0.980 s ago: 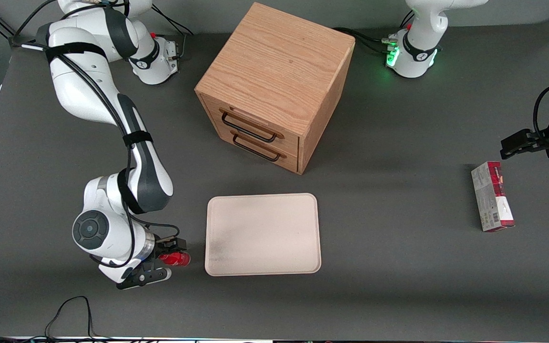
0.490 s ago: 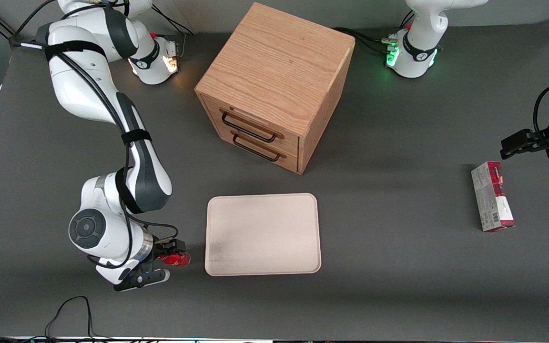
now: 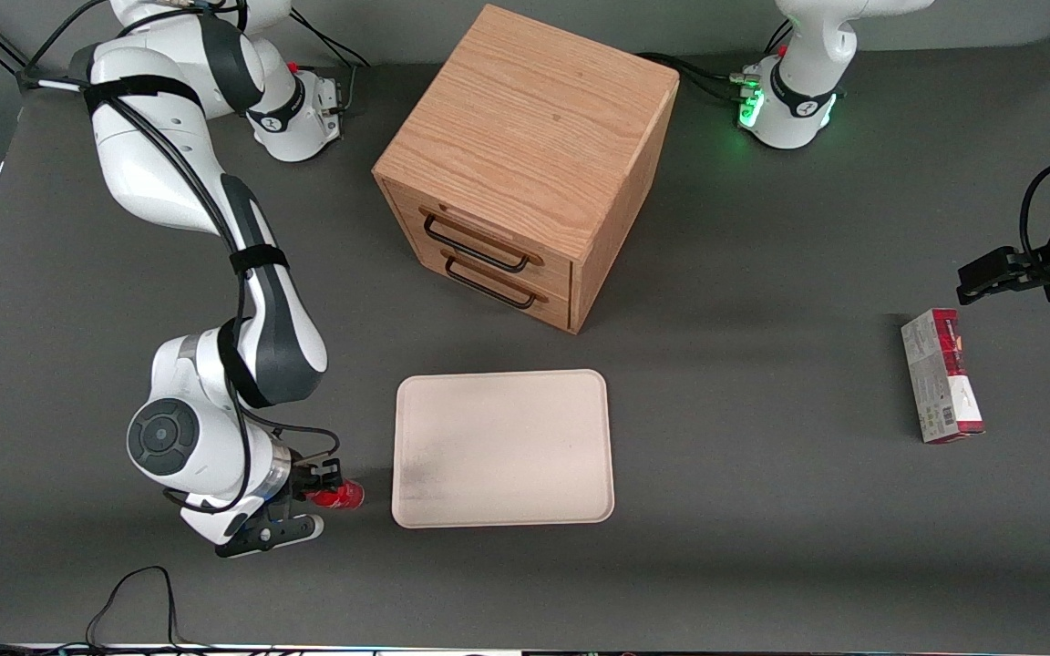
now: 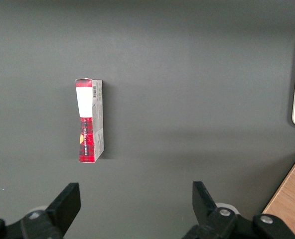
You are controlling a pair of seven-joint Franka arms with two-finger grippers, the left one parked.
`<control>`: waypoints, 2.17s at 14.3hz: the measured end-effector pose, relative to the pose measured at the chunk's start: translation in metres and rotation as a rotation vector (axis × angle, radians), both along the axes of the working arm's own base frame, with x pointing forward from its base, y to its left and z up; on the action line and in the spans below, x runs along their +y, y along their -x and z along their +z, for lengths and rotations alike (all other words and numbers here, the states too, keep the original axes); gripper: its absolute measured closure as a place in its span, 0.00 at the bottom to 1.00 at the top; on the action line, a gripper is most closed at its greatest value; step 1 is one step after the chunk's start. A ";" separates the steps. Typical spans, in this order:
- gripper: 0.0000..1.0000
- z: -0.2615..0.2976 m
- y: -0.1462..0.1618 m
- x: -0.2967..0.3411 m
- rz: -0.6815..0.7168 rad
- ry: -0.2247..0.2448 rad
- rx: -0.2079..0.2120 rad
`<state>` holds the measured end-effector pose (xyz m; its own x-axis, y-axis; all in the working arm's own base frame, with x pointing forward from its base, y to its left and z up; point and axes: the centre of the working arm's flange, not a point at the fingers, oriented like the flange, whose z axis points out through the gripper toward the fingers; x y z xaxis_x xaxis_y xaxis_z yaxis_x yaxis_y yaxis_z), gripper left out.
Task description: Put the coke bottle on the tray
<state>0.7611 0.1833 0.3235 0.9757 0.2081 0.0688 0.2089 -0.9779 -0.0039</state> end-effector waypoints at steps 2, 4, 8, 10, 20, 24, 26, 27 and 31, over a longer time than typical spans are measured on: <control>0.69 0.000 0.000 -0.001 -0.002 -0.001 0.001; 0.69 0.000 0.000 -0.001 -0.002 -0.001 0.002; 0.69 0.004 0.002 -0.002 -0.002 0.003 0.026; 0.69 0.022 0.005 -0.002 0.000 0.010 0.063; 0.69 0.247 0.085 -0.023 0.006 -0.007 0.089; 0.69 0.244 0.096 -0.028 0.002 -0.005 0.122; 0.69 0.234 0.095 -0.028 0.002 -0.002 0.136; 0.69 0.228 0.091 -0.025 0.004 -0.004 0.127; 0.69 0.184 0.061 0.011 0.009 -0.025 0.054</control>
